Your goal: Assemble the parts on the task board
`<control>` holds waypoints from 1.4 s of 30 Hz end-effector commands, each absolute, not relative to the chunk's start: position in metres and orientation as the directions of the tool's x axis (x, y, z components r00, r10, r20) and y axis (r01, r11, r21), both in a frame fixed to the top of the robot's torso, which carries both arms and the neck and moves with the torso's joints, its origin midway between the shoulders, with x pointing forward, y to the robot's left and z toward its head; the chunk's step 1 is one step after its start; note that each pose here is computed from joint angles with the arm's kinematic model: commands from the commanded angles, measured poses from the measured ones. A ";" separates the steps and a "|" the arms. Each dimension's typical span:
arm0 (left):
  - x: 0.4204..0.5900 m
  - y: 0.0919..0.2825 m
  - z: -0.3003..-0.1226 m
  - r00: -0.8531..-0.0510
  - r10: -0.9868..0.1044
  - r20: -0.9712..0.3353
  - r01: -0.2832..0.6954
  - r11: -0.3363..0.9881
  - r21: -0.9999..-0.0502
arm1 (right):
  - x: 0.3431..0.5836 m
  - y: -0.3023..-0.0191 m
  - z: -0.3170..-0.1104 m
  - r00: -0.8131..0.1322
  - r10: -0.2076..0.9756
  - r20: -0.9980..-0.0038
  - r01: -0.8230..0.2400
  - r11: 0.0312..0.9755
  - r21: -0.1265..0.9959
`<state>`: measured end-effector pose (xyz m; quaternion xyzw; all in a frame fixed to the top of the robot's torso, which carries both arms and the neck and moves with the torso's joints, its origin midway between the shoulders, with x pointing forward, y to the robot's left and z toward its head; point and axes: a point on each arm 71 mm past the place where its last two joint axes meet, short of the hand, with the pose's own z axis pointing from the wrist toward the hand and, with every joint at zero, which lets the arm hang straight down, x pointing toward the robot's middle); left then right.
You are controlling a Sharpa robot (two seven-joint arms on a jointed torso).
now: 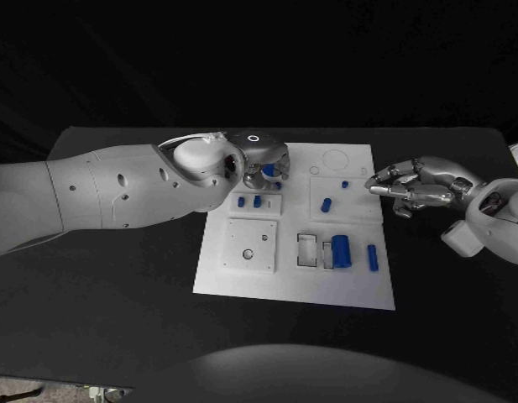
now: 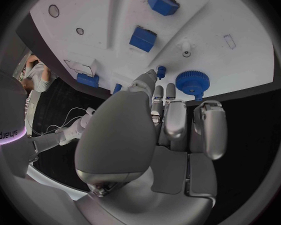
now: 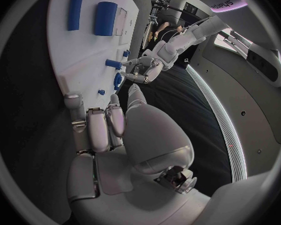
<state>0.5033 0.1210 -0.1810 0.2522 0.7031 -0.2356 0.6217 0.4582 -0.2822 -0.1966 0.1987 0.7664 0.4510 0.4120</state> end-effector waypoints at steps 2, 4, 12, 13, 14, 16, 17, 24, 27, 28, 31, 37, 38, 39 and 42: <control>0.503 0.119 -0.182 -0.101 0.069 -0.993 0.650 0.760 -0.013 | 0.458 -0.281 -0.197 -0.589 0.671 -0.451 -0.076 0.509 0.857; 0.504 0.118 -0.182 -0.102 0.070 -0.992 0.650 0.760 -0.013 | 0.458 -0.281 -0.197 -0.589 0.671 -0.451 -0.076 0.509 0.857; 0.505 0.119 -0.187 -0.107 0.070 -0.992 0.647 0.762 -0.016 | 0.458 -0.281 -0.197 -0.590 0.671 -0.450 -0.074 0.510 0.857; 0.505 0.119 -0.187 -0.108 0.070 -0.992 0.646 0.763 -0.017 | 0.458 -0.281 -0.197 -0.590 0.671 -0.450 -0.074 0.510 0.857; 0.505 0.119 -0.187 -0.109 0.069 -0.992 0.646 0.763 -0.018 | 0.458 -0.281 -0.197 -0.590 0.671 -0.450 -0.073 0.510 0.857; 0.506 0.119 -0.188 -0.112 0.070 -0.991 0.645 0.764 -0.019 | 0.458 -0.281 -0.197 -0.590 0.671 -0.450 -0.073 0.510 0.857; 0.506 0.119 -0.189 -0.112 0.071 -0.991 0.645 0.764 -0.019 | 0.458 -0.281 -0.197 -0.590 0.671 -0.450 -0.073 0.510 0.857; 0.506 0.118 -0.191 -0.123 0.080 -0.989 0.645 0.764 -0.019 | 0.458 -0.281 -0.197 -0.590 0.671 -0.450 -0.074 0.510 0.857; 0.507 0.117 -0.192 -0.125 0.080 -0.989 0.646 0.763 -0.020 | 0.458 -0.281 -0.197 -0.590 0.671 -0.450 -0.074 0.509 0.857; 0.507 0.117 -0.192 -0.125 0.080 -0.989 0.646 0.763 -0.020 | 0.458 -0.281 -0.197 -0.590 0.671 -0.450 -0.074 0.509 0.857; 0.507 0.117 -0.193 -0.125 0.079 -0.989 0.647 0.762 -0.021 | 0.458 -0.281 -0.197 -0.589 0.671 -0.450 -0.074 0.509 0.857; 0.506 0.117 -0.195 -0.130 0.082 -0.988 0.650 0.760 -0.022 | 0.458 -0.281 -0.197 -0.589 0.671 -0.450 -0.074 0.509 0.857; 0.506 0.116 -0.195 -0.131 0.083 -0.988 0.650 0.759 -0.022 | 0.458 -0.281 -0.197 -0.589 0.671 -0.450 -0.074 0.509 0.857; 0.506 0.116 -0.195 -0.132 0.084 -0.988 0.651 0.759 -0.022 | 0.458 -0.281 -0.197 -0.589 0.671 -0.450 -0.074 0.509 0.857; 0.506 0.116 -0.196 -0.133 0.084 -0.988 0.652 0.758 -0.023 | 0.458 -0.281 -0.197 -0.589 0.671 -0.450 -0.074 0.509 0.857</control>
